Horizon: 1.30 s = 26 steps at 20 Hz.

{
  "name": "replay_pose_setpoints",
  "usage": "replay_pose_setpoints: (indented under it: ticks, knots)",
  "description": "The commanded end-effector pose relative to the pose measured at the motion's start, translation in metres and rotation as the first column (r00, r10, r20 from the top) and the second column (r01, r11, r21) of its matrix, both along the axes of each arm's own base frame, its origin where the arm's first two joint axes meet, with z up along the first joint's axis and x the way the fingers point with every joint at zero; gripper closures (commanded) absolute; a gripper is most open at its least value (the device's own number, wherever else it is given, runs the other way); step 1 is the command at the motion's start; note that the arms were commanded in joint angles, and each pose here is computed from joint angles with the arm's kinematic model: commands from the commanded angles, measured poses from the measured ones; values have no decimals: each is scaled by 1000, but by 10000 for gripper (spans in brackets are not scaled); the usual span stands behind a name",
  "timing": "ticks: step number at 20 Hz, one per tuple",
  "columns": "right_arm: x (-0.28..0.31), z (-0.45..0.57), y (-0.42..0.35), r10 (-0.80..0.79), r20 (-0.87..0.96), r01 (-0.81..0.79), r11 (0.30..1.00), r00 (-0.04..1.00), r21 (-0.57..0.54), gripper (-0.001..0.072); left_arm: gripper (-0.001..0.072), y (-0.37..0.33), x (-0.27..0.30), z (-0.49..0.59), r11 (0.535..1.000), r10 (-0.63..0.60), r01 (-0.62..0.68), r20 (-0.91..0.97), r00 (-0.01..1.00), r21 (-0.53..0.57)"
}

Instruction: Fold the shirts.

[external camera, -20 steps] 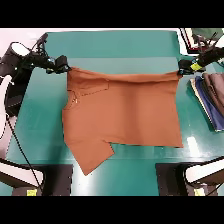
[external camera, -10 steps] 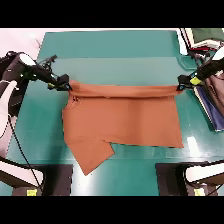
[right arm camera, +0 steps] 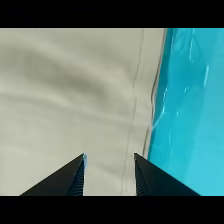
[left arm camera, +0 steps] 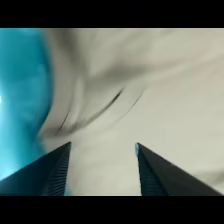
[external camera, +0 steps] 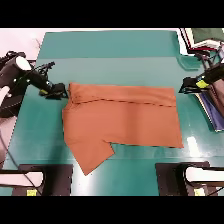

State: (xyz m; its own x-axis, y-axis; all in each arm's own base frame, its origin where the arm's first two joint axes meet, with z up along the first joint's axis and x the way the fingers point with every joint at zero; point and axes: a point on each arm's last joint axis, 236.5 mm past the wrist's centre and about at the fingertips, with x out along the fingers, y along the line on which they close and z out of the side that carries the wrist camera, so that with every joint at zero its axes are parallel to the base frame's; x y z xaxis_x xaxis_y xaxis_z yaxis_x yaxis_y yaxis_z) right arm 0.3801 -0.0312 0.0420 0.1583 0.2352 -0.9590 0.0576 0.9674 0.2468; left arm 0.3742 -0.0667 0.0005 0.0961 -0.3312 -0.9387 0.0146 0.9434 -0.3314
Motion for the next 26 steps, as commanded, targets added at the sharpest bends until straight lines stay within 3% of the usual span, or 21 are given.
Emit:
replay_pose_setpoints:
  ticks: [1,6,8,15,16,17,18,19,20,23,25,26]
  knots:
    - [-16,41,11,4,69,-6,999,998,32,355,221,15,-71,-12,997,26,-22,-57,998,72]
    - [-22,83,38,31,188,-46,996,982,79,355,221,-6,-175,-54,997,73,-75,-190,979,-3]
    - [-22,91,45,47,221,-64,995,974,70,355,222,-25,-192,-61,991,93,-112,-214,972,-80]
    - [-25,98,60,86,240,-104,992,967,65,355,222,-73,-205,-84,987,53,-79,-182,982,-137]
    - [-27,97,57,82,230,-100,993,970,64,355,255,-75,-206,-83,987,46,-73,-184,982,-142]
    - [-31,95,52,80,213,-96,993,974,64,355,428,-75,-208,-83,987,41,-68,-188,981,-143]
    - [-36,93,45,67,190,-80,995,980,63,355,507,-75,-207,-82,988,35,-62,-183,983,-143]
    - [-44,88,37,46,162,-58,996,986,70,355,631,-76,-204,-80,988,33,-58,-175,984,-145]
    - [-53,80,28,14,135,-24,997,991,76,355,684,-77,-201,-77,988,18,-42,-158,987,-150]
    - [-112,21,-12,-134,-35,136,990,990,37,354,684,-80,-190,-62,987,-7,-13,-122,993,-162]
    - [-169,-29,-33,-239,-192,243,970,952,-8,202,684,-82,-180,-51,985,-25,10,-86,996,-170]
    - [-194,-52,-34,-281,-268,291,957,922,0,179,684,-83,-176,-47,985,-32,20,-68,997,-172]
